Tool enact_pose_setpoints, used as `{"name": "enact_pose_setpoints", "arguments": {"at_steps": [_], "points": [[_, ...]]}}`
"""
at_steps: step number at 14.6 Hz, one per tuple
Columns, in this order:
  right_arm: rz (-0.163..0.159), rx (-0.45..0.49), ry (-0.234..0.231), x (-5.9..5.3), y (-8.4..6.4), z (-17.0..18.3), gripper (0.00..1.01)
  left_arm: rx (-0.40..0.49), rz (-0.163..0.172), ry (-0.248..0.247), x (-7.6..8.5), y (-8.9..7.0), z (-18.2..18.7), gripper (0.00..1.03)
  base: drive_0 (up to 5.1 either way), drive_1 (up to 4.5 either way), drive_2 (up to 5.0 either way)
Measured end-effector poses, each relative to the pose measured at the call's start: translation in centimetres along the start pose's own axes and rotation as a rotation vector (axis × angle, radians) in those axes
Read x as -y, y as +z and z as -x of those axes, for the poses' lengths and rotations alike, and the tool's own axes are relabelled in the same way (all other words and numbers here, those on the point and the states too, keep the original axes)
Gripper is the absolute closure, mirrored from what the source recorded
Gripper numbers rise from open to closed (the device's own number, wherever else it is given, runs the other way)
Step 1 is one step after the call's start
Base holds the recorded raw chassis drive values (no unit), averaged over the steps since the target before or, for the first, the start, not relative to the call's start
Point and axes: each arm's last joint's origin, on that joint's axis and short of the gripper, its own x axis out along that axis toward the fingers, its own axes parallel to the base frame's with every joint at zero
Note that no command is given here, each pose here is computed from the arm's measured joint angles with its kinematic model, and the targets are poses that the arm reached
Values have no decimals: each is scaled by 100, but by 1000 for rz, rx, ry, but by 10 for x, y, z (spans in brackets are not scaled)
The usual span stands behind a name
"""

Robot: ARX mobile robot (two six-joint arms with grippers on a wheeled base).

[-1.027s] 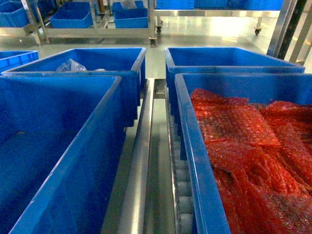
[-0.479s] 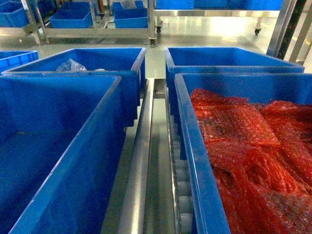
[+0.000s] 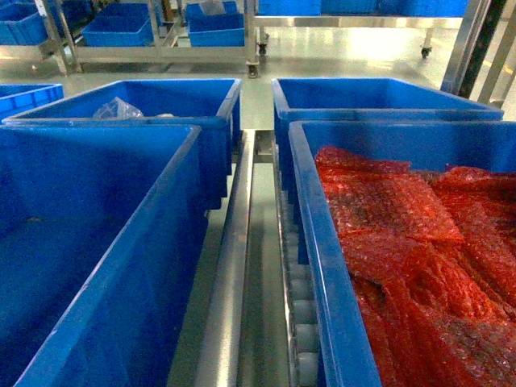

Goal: Pick blue part to blue bin on bottom shelf

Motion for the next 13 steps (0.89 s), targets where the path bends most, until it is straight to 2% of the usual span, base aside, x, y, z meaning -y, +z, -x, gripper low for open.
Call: {"name": "enact_pose_setpoints", "arguments": {"at_steps": [13], "points": [[0, 0, 0, 0, 0, 0, 3, 0, 0, 0, 0, 0, 0, 60, 0, 0, 0]]}}
